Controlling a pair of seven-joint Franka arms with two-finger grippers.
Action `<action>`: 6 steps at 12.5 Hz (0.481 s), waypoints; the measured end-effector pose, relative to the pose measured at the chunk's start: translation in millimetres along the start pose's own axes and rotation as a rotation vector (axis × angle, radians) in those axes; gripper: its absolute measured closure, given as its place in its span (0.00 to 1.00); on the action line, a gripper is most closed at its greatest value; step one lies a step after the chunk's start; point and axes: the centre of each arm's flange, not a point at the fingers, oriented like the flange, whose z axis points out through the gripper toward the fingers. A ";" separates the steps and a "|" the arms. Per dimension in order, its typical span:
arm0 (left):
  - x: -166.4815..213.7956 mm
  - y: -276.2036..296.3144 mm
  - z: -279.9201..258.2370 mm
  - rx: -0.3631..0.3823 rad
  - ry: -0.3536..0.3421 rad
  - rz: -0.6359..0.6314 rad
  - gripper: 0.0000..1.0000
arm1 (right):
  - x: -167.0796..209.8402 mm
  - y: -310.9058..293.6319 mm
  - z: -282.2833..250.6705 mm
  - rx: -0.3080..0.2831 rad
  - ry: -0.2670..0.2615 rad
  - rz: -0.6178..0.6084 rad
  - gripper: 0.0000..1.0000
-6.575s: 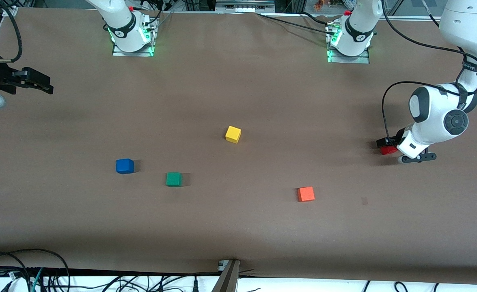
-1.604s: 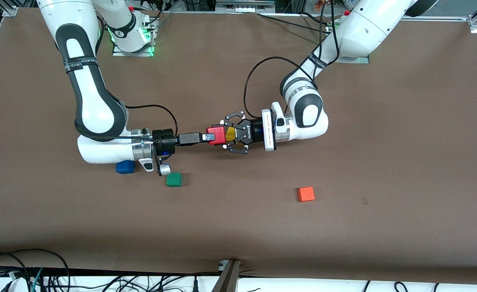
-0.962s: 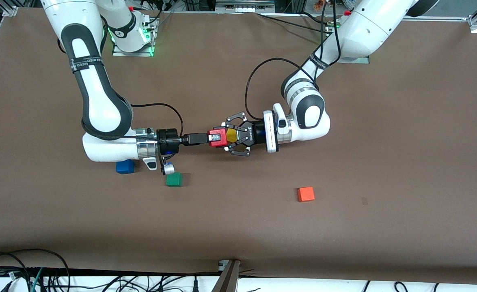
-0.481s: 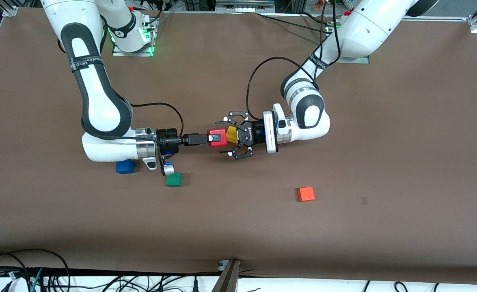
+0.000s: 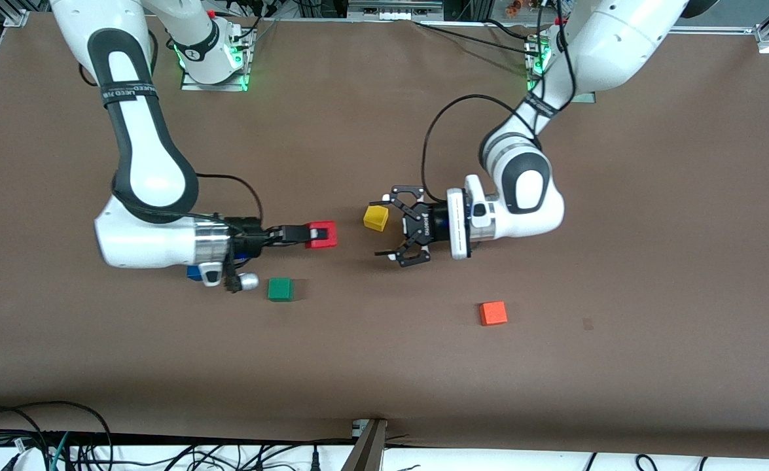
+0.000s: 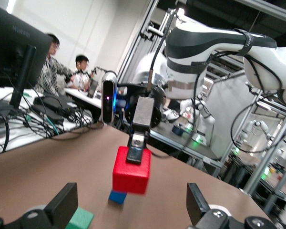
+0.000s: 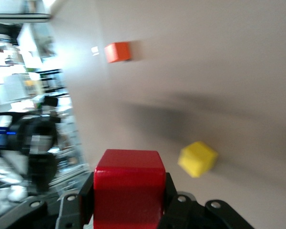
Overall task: Pass red block to right arm, stack on blue
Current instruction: 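Open the left gripper and pull it back from the red cube, then carry the red cube over the blue cube while the left gripper retracts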
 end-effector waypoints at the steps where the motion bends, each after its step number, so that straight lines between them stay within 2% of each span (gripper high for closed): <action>1: 9.0 -2.4 -14.3 -0.028 -0.052 -0.028 0.00 | 4.3 6.4 -17.6 -0.131 0.017 -0.044 0.43; 4: 15.6 -7.4 -54.1 -0.093 -0.294 -0.126 0.00 | 10.2 21.1 -39.1 -0.533 0.028 -0.179 0.43; 5: 15.0 -6.7 -63.3 -0.104 -0.389 -0.138 0.00 | 10.4 24.9 -42.4 -0.638 0.017 -0.213 0.43; 6: 15.0 -5.5 -72.1 -0.106 -0.481 -0.142 0.00 | 9.5 28.6 -47.0 -0.716 0.007 -0.236 0.43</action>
